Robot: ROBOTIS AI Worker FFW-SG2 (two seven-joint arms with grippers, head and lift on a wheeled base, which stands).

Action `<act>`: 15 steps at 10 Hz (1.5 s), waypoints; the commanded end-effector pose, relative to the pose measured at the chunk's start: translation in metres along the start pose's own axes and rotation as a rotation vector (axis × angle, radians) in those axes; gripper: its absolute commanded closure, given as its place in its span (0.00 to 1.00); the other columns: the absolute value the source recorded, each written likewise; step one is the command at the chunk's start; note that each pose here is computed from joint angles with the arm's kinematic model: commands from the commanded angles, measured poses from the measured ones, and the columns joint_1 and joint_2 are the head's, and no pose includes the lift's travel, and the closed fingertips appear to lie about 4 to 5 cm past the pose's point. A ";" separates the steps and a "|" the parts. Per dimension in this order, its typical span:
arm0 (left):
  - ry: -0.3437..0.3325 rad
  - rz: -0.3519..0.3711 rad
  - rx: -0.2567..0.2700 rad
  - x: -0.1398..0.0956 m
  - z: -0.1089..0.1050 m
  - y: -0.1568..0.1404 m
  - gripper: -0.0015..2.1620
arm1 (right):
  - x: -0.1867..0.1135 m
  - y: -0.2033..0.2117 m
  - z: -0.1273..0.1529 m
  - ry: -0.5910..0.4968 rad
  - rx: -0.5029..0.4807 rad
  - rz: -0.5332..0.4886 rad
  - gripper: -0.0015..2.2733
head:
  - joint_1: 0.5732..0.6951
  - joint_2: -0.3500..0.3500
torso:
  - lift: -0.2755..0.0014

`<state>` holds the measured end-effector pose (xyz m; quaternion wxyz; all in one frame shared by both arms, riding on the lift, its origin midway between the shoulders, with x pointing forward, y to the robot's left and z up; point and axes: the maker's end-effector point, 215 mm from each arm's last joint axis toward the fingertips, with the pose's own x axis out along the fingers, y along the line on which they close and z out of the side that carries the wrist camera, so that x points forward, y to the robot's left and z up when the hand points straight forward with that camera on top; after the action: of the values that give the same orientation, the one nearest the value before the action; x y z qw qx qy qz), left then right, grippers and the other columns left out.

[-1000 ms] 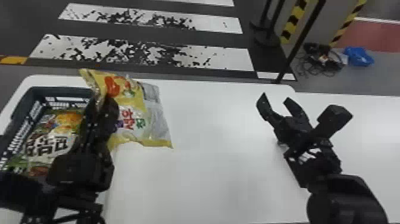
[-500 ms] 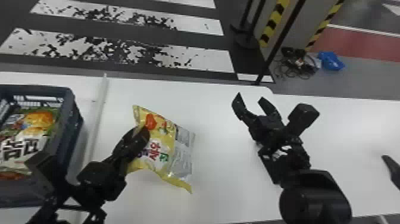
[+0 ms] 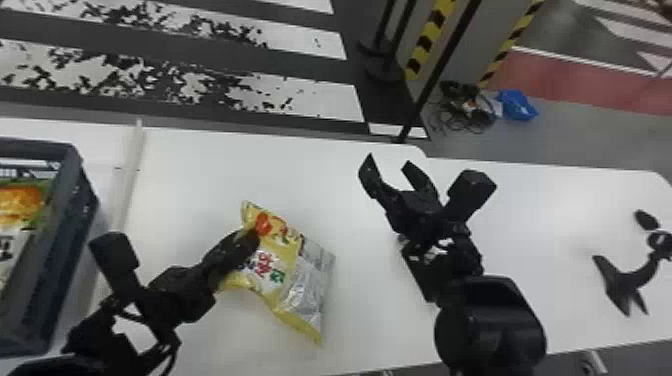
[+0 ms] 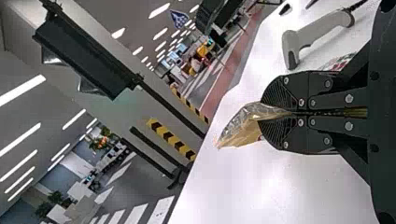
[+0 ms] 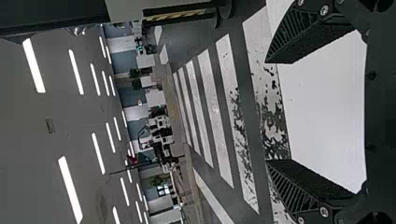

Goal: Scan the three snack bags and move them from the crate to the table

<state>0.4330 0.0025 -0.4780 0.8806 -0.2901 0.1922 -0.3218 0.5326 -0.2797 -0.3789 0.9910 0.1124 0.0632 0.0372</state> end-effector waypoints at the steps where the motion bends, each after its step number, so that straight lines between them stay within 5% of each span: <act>1: 0.047 -0.022 0.013 0.018 -0.009 -0.011 0.95 | 0.000 -0.002 0.001 -0.002 -0.002 -0.002 0.06 | 1.00 0.06 | 0.77; 2: 0.106 -0.028 0.024 0.028 -0.023 -0.021 0.94 | 0.000 -0.004 0.002 -0.003 0.001 -0.005 0.06 | 1.00 0.05 | 0.77; 3: 0.155 0.040 0.097 0.039 -0.036 -0.019 0.70 | 0.000 -0.005 0.003 -0.004 -0.001 -0.006 0.06 | 1.00 0.02 | 0.77; 4: 0.192 0.107 0.234 0.045 -0.042 -0.013 0.00 | 0.000 -0.006 0.003 -0.004 -0.001 -0.007 0.06 | 1.00 0.00 | 0.77; 6: 0.216 0.246 0.422 0.045 -0.039 0.011 0.01 | -0.001 -0.006 0.001 -0.001 -0.005 -0.007 0.06 | 1.00 0.00 | 0.77; 8: 0.116 0.400 0.550 0.035 0.002 0.039 0.01 | -0.003 -0.005 -0.003 0.006 -0.004 -0.005 0.06 | 1.00 0.02 | 0.77; 12: -0.133 0.472 0.584 -0.022 0.095 0.016 0.01 | -0.021 0.006 -0.011 0.034 -0.009 0.019 0.06 | 1.00 0.13 | 0.77; 15: -0.275 0.536 0.604 -0.089 0.156 0.010 0.01 | -0.039 0.026 -0.053 0.155 -0.042 0.052 0.06 | 1.00 0.21 | 0.77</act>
<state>0.4602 0.1174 -0.3668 0.9943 0.0022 0.0544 -0.0912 0.4903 -0.2529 -0.4127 0.9855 0.0945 0.1241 0.0672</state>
